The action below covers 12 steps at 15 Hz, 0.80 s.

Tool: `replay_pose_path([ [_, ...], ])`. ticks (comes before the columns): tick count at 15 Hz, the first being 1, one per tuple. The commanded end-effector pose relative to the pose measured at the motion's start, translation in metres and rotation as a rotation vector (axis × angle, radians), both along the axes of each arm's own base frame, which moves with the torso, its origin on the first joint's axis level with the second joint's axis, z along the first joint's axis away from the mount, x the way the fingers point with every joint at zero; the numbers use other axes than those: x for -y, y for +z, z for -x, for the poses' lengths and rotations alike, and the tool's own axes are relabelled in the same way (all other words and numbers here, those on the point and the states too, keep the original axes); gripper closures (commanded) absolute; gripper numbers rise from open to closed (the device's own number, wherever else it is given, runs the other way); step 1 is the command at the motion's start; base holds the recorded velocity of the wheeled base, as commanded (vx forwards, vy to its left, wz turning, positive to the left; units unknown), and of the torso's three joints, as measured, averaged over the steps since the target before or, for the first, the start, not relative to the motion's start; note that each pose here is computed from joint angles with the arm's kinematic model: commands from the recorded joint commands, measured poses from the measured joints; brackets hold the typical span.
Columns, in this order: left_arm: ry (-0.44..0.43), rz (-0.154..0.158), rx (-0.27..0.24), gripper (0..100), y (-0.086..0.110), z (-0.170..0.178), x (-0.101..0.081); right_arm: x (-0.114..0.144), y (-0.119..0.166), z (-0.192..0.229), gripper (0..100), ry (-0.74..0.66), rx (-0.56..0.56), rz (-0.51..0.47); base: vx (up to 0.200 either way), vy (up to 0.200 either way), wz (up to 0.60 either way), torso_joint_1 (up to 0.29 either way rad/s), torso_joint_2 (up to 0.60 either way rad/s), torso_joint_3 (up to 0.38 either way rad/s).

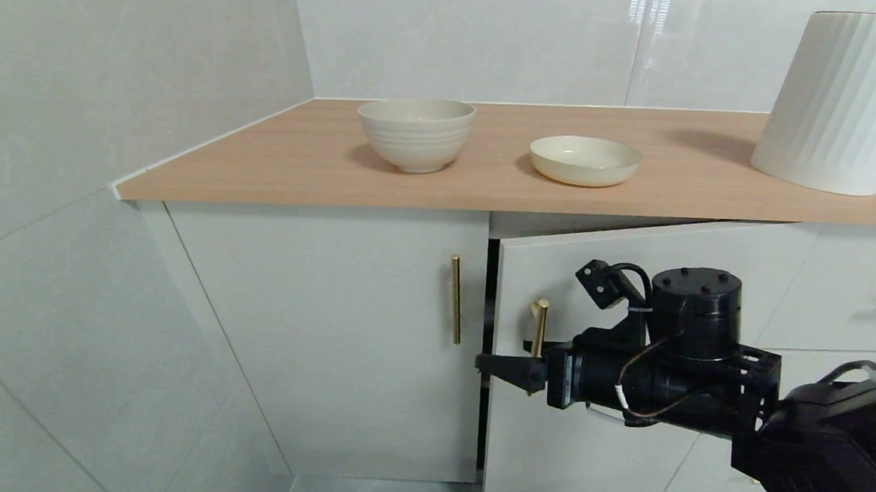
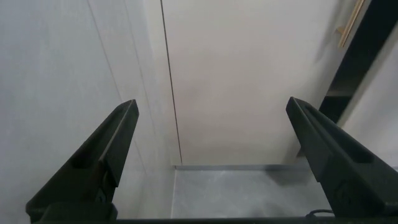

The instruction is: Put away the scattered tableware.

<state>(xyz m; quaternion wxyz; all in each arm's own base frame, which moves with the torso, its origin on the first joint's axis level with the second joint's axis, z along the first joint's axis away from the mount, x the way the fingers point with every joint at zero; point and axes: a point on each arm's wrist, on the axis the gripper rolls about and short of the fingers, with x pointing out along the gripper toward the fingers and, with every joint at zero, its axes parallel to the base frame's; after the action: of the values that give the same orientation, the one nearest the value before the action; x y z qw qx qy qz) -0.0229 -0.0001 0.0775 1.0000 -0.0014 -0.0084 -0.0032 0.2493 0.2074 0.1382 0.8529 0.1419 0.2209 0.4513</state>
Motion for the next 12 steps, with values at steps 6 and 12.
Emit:
replay_pose_path([
  [6, -0.007, -0.014, 0.0, 0, 0.0, 0.0, 0.0, 0.028, 0.005, 0.054, 0, 0.058, -0.016, 0.007, 0.0, 0.0, 0.0, 0.0, 0.0, 0.0],
  [12, -0.043, -0.041, 0.049, 0, 0.011, 0.003, 0.001, 0.038, 0.008, 0.065, 0, 0.062, -0.01, 0.002, 0.0, 0.0, 0.0, 0.0, 0.0, 0.0],
])
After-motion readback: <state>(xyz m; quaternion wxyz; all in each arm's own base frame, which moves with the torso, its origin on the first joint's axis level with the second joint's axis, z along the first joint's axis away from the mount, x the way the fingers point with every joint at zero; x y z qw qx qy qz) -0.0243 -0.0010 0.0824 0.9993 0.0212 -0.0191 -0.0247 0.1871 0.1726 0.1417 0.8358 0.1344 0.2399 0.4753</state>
